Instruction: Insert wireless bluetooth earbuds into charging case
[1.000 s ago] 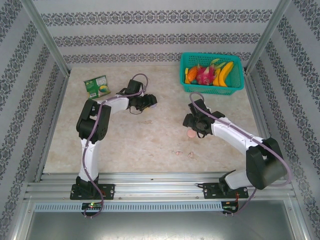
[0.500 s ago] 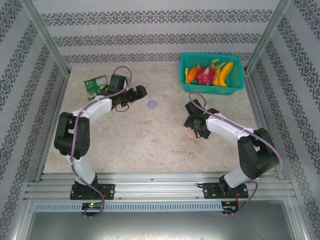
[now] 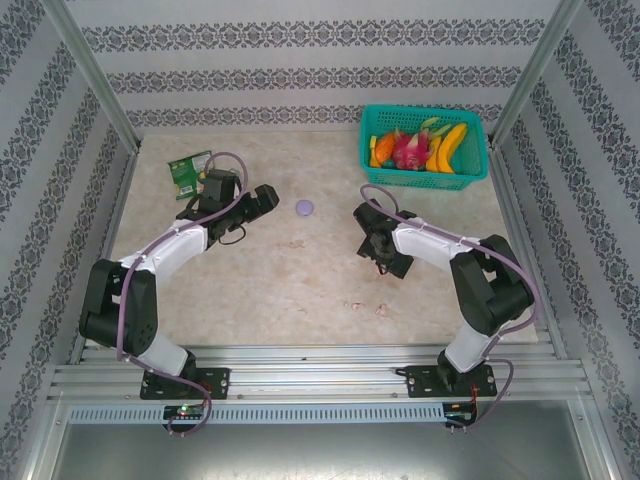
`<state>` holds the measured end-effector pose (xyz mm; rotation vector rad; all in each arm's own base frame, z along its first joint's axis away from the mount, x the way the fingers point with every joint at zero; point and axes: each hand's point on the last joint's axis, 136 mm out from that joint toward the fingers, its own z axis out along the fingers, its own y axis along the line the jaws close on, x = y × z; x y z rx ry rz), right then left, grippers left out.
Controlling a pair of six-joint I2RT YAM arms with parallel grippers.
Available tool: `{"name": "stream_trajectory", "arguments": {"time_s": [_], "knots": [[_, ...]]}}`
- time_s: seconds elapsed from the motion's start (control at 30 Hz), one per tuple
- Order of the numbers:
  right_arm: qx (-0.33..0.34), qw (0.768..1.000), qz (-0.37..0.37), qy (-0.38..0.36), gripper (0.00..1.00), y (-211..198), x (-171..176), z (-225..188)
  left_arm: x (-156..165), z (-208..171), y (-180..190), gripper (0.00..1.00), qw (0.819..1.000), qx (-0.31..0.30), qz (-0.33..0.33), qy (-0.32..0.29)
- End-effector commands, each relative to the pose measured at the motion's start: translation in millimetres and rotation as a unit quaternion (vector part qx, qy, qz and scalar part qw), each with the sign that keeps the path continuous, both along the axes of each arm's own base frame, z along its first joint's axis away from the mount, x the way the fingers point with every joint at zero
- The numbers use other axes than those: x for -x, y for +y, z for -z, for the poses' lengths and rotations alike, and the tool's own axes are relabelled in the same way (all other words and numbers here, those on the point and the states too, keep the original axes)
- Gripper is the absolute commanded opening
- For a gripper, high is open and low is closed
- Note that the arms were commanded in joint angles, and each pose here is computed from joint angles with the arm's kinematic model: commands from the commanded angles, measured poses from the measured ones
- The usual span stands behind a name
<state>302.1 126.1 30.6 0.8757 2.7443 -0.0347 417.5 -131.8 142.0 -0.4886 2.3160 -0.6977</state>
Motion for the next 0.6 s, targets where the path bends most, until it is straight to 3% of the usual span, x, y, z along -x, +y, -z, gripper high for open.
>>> {"name": "stream_trajectory", "arguments": {"time_s": [0.0, 0.57], "knots": [[0.012, 1.0, 0.018, 0.013, 0.82, -1, 6, 1, -2, -17, 6, 1.0, 0.999, 0.019, -0.029, -0.03], [-0.003, 0.999, 0.024, 0.035, 0.74, 6, 11, 29, 13, -14, 28, 1.0, 0.993, 0.033, -0.109, -0.016]]}}
